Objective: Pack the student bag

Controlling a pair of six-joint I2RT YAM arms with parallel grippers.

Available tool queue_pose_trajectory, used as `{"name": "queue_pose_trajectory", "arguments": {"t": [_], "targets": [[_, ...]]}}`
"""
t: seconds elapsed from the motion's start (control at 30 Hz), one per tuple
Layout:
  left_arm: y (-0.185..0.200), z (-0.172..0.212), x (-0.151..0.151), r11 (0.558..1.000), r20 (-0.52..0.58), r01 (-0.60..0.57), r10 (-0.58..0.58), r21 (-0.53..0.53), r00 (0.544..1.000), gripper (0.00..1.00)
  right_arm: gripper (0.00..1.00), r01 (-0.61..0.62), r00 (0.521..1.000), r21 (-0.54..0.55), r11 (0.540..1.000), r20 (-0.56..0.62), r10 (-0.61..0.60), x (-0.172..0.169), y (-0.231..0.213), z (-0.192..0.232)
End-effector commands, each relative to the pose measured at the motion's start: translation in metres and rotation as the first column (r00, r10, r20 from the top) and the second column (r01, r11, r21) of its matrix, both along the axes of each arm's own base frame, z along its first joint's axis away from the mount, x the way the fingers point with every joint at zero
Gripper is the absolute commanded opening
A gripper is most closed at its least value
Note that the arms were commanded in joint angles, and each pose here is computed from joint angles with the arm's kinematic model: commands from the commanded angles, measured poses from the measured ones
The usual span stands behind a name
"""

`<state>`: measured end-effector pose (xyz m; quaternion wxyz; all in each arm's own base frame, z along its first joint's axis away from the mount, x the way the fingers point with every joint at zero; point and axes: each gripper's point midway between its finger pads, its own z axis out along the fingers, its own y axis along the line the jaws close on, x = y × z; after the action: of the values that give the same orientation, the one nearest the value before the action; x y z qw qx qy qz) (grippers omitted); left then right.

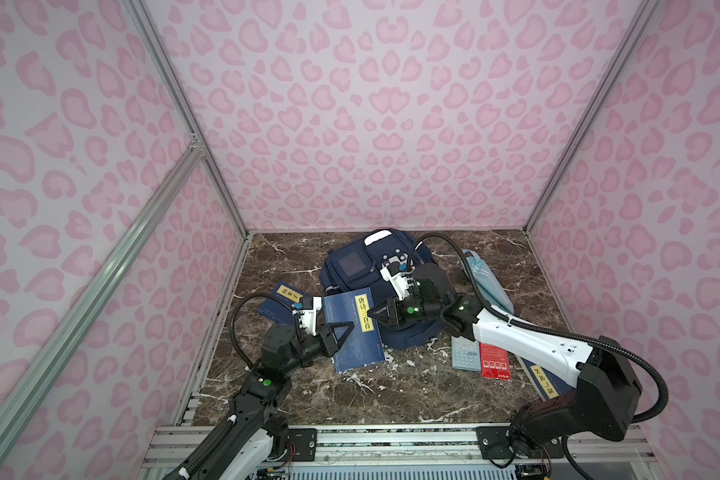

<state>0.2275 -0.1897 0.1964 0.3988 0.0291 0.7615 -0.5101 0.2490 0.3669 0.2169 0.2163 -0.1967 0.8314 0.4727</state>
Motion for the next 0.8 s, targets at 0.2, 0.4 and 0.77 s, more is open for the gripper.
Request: {"name": "queue_pose_trajectory", "arguments": {"t": [0.2, 0.4, 0.77], "targets": [[-0.015, 0.050, -0.013, 0.984, 0.102, 0.117, -0.104, -0.138, 0.989, 0.04, 0.99, -0.099, 0.986, 0.033, 0.995, 0.136, 0.094, -0.006, -0.018, 0.004], [-0.029, 0.085, -0.023, 0.959, 0.174, 0.215, -0.183, -0.187, 0.968, 0.04, 0.93, -0.184, 0.975, 0.214, 0.959, 0.159, 0.152, -0.008, -0.002, 0.025], [-0.040, 0.080, -0.016, 0.951, 0.159, 0.230, -0.200, -0.206, 0.967, 0.04, 0.15, -0.181, 0.975, 0.317, 0.931, 0.182, 0.127, -0.006, -0.022, 0.032]]}}
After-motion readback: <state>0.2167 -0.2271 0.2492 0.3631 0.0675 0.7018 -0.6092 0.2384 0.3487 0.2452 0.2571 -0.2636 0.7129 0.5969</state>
